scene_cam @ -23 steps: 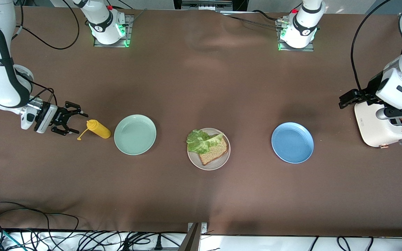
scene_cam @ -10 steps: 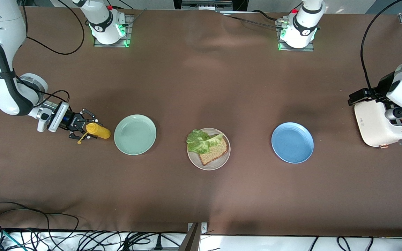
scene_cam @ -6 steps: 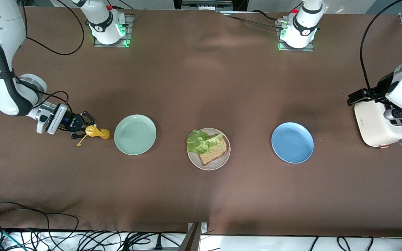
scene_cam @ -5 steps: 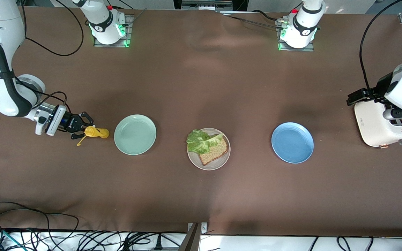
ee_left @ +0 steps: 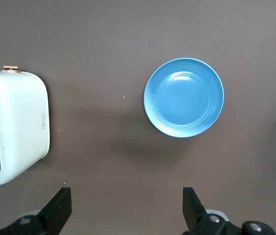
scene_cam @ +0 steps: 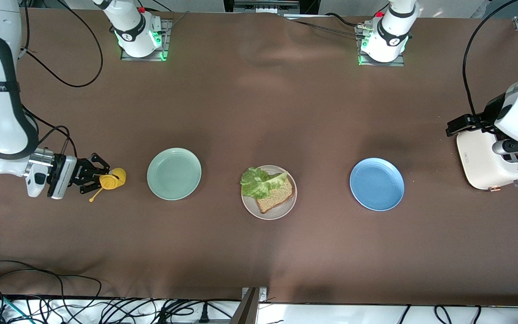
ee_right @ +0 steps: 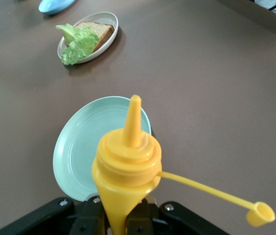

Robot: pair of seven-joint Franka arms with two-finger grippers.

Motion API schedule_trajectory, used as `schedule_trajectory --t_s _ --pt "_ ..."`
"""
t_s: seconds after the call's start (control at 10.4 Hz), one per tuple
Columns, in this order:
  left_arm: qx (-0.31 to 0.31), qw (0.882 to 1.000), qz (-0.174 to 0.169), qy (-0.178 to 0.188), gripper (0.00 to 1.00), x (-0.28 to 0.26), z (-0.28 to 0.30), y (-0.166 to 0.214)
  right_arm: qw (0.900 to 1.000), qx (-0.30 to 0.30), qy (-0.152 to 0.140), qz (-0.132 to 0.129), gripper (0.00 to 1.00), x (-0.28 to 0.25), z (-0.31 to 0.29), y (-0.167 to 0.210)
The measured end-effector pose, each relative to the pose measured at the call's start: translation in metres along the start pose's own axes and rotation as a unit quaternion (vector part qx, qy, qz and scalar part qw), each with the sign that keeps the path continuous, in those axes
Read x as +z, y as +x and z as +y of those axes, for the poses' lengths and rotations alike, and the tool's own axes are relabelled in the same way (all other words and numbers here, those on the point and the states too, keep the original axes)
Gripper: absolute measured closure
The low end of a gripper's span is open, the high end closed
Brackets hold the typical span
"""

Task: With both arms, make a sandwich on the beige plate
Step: 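Lift the mustard bottle upright with the right gripper, then carry the mustard bottle over the sandwich with the right gripper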

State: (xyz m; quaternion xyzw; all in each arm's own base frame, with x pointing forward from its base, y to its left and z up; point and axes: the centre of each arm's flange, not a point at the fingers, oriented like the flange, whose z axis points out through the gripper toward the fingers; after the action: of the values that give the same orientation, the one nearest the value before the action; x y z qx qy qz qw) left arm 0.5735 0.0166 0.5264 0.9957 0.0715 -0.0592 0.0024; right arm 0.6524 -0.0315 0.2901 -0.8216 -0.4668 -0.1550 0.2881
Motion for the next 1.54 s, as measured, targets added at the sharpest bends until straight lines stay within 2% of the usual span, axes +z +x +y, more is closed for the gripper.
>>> schedule_trajectory --t_s 0.19,0.29,0.48,0.58,0.67,0.77,0.96,1.06,1.15,1.35,1.54 --pt "0.000 1.000 -0.001 0.000 0.00 0.001 0.000 0.000 0.996 -0.012 -0.021 -0.086 0.94 0.002 -0.014 0.059" --pt "0.000 1.000 -0.001 0.000 0.00 0.001 0.000 0.000 0.990 -0.019 -0.037 -0.132 0.94 0.008 -0.024 0.086" --pt "0.001 1.000 -0.003 0.000 0.00 0.003 0.001 0.001 0.976 -0.045 -0.066 -0.205 0.94 0.029 -0.054 0.140" --pt "0.002 1.000 -0.004 0.000 0.00 0.004 0.002 0.001 0.964 -0.074 -0.071 -0.247 0.94 0.047 -0.075 0.163" --pt "0.002 1.000 -0.004 0.000 0.00 0.005 0.002 0.001 0.947 -0.113 -0.081 -0.291 0.94 0.065 -0.095 0.186" --pt "0.002 1.000 -0.005 -0.001 0.00 0.005 0.002 0.002 0.932 -0.138 -0.096 -0.321 0.94 0.082 -0.113 0.206" --pt "0.002 1.000 -0.008 -0.001 0.00 0.008 0.002 0.003 0.909 -0.172 -0.119 -0.360 0.94 0.107 -0.133 0.231" --pt "0.001 1.000 -0.010 -0.001 0.00 0.011 0.001 0.004 0.892 -0.196 -0.137 -0.384 0.94 0.116 -0.143 0.242" --pt "0.000 1.000 -0.014 -0.002 0.00 0.015 -0.001 0.006 0.868 -0.224 -0.165 -0.412 0.94 0.127 -0.157 0.257" --pt "-0.003 1.000 -0.019 -0.003 0.00 0.020 -0.005 0.008 0.808 -0.290 -0.219 -0.463 0.94 0.159 -0.199 0.292" --pt "-0.004 1.000 -0.026 0.010 0.00 0.027 -0.011 0.008 0.762 -0.322 -0.253 -0.502 0.94 0.197 -0.234 0.314"
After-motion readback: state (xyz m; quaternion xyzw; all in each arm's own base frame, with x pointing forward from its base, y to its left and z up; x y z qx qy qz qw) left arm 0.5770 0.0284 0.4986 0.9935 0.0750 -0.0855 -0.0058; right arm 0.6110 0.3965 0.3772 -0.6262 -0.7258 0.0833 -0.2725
